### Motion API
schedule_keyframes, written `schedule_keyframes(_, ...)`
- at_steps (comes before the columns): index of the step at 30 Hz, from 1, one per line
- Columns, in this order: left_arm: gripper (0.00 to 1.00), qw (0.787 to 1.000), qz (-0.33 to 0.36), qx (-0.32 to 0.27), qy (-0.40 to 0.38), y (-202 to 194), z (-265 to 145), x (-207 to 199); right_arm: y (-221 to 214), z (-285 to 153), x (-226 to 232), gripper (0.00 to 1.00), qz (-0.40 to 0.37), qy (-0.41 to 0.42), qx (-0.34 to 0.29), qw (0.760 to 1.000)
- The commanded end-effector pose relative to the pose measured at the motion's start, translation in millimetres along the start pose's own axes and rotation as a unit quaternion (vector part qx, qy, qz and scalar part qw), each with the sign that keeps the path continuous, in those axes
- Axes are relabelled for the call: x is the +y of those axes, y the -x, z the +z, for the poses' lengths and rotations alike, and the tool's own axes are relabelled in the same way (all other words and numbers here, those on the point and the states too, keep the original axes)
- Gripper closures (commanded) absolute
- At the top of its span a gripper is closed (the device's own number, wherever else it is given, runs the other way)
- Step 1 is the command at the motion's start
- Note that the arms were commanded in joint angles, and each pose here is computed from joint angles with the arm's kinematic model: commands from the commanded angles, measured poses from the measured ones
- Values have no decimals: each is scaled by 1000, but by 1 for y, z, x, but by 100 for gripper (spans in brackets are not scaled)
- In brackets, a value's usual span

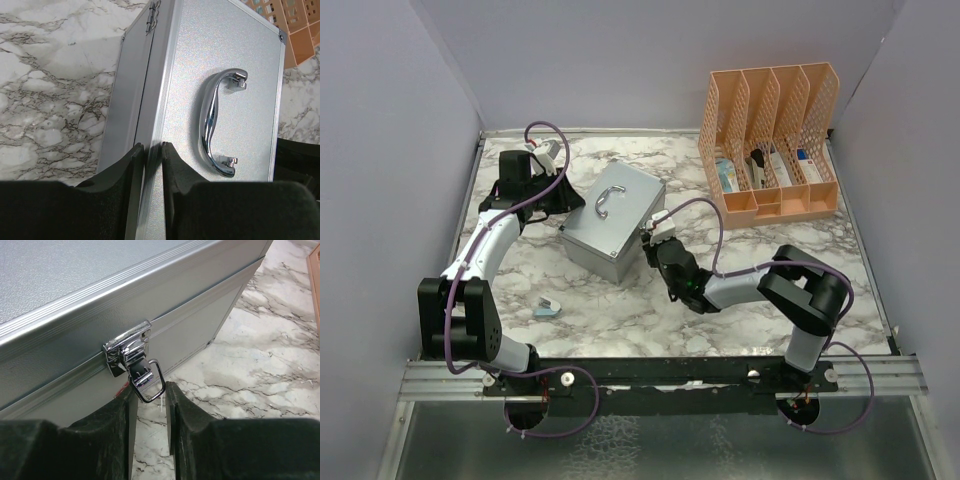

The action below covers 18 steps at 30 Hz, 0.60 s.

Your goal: Organize the medicine kit

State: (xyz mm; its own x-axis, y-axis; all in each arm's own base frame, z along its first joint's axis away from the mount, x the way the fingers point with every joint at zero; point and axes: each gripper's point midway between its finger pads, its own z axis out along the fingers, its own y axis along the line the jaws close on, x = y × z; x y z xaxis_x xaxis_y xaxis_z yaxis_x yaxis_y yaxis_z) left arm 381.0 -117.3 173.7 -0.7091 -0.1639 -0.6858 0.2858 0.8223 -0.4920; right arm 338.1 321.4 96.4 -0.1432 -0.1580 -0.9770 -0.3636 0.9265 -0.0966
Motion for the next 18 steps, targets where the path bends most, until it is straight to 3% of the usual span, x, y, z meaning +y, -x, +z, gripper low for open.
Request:
schedule_keyframes(1, 79, 992, -44, 106, 45, -67, 4, 27, 29, 0, -21, 74, 24, -35, -44, 998)
schedule_keyframes(13, 79, 992, -45, 106, 44, -67, 4, 26, 38, -4, -26, 84, 22, -41, -59, 997)
schedule_keyframes(18, 80, 992, -45, 106, 44, -67, 4, 26, 40, -7, -31, 80, 22, -49, -61, 997)
